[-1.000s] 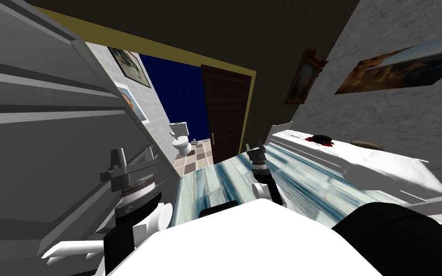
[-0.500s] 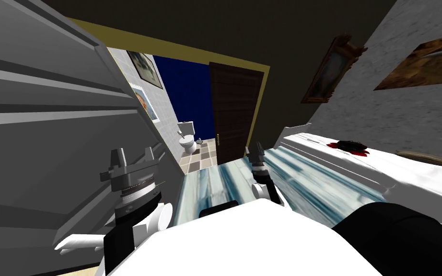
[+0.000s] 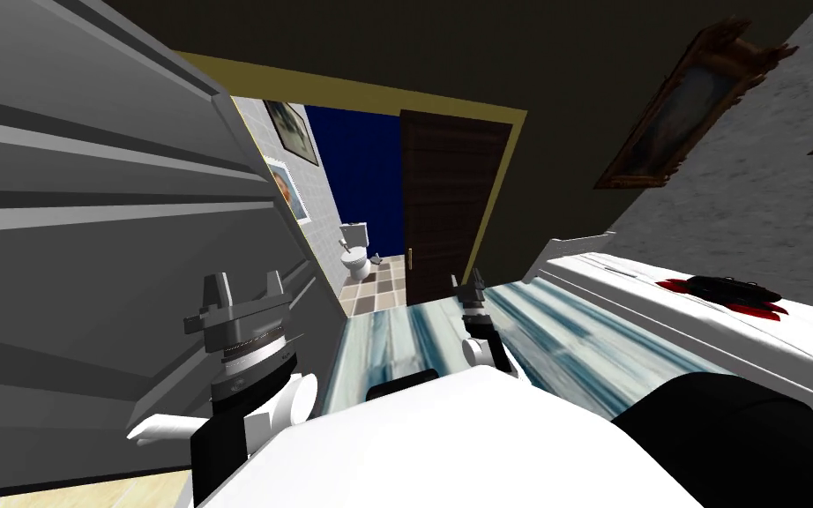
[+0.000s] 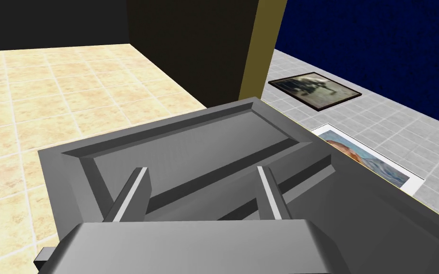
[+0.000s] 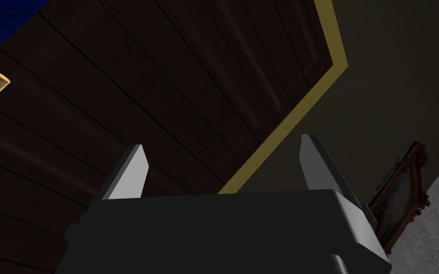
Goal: Pull the door open
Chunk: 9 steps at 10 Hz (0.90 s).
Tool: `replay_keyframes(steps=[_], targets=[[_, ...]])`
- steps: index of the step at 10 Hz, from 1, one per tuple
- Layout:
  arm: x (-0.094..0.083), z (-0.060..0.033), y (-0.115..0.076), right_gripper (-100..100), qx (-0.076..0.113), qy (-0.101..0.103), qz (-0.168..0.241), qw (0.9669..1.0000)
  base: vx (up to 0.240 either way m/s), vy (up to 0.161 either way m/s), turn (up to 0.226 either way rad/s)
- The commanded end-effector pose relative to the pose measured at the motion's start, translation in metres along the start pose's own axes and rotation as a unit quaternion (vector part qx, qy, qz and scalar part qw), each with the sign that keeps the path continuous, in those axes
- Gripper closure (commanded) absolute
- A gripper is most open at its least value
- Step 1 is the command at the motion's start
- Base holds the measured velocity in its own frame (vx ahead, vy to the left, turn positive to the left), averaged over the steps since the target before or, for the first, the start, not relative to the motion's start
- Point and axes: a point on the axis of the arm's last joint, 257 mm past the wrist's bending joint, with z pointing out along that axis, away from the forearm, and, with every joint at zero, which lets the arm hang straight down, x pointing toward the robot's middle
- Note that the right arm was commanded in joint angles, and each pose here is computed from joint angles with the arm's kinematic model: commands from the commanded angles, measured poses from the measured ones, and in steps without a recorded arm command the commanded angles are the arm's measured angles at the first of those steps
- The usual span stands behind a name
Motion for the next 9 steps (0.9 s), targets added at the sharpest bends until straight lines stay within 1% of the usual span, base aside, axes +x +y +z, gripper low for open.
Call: replay_keyframes(steps=[1, 3, 5, 7, 9], targets=[[-0.012, -0.0068, -0.008, -100, 0.005, -0.014, 0.025, 0.9996, 0.107, -0.013, 0.217], [-0.029, -0.0132, -0.018, -100, 0.01, -0.031, 0.053, 0.998, 0.099, -0.03, 0.22], [-0.046, -0.0206, -0.027, -100, 0.014, -0.051, 0.082, 0.9952, 0.09, -0.031, 0.188], [-0.064, -0.0286, -0.036, -100, 0.016, -0.071, 0.11, 0.9913, 0.083, -0.04, 0.235], [-0.081, -0.0376, -0.045, -100, 0.016, -0.092, 0.137, 0.9861, 0.094, -0.044, 0.202]])
